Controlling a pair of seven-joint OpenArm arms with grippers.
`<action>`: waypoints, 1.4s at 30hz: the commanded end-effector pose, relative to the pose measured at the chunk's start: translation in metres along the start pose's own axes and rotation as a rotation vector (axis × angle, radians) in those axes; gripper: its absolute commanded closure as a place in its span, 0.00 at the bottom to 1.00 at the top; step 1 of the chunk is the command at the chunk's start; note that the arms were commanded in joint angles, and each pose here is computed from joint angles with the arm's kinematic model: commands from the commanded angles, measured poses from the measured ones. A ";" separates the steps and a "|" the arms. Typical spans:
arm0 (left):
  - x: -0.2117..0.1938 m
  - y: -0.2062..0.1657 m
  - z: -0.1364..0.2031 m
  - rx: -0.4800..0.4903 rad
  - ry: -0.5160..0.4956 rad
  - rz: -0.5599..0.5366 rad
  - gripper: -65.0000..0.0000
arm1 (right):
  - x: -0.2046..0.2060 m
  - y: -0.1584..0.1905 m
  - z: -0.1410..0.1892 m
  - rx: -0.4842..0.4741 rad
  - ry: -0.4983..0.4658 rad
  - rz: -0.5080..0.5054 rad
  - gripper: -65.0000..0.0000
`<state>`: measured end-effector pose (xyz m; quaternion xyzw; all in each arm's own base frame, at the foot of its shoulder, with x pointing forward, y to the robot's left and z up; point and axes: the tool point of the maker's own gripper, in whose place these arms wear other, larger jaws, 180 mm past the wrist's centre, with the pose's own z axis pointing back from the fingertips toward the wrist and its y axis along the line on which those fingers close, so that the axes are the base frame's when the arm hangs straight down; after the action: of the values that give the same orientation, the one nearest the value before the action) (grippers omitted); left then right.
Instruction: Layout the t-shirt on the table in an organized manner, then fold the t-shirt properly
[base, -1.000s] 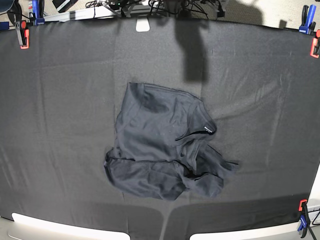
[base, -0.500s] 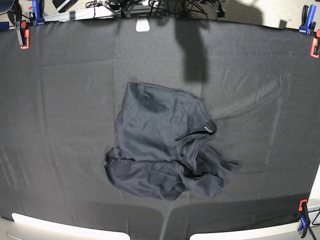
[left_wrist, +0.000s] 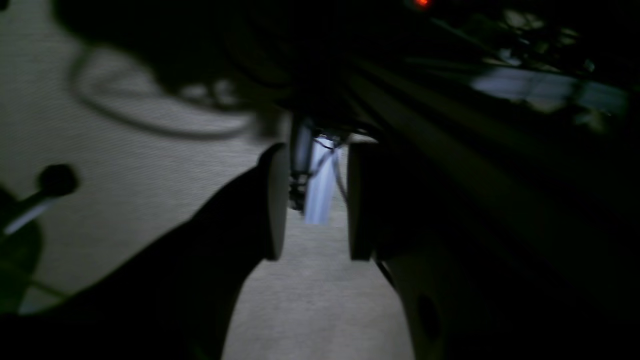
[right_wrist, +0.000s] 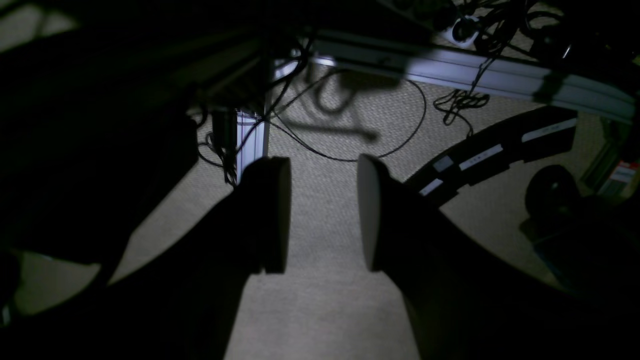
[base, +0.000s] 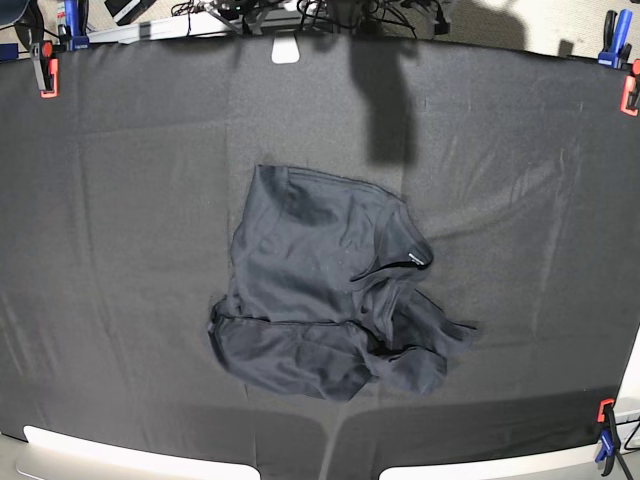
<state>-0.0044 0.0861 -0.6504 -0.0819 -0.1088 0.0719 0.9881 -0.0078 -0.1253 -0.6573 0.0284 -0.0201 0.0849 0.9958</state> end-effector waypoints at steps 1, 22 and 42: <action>-0.010 -0.001 0.005 -0.016 0.001 -0.006 0.72 | -0.008 -0.005 0.002 -0.005 0.004 0.006 0.66; 0.000 0.050 0.139 0.026 -0.127 -0.114 0.72 | -0.045 -0.032 0.164 0.156 -0.244 0.043 0.66; 0.201 0.038 0.249 0.153 -0.597 -0.453 0.72 | 0.157 -0.023 0.352 0.158 -0.788 0.213 0.66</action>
<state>0.1280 0.1908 -0.3820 0.0388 -0.3942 -0.1181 0.9106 0.1351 -0.1459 -0.3090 0.1263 -0.3816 0.1677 0.9002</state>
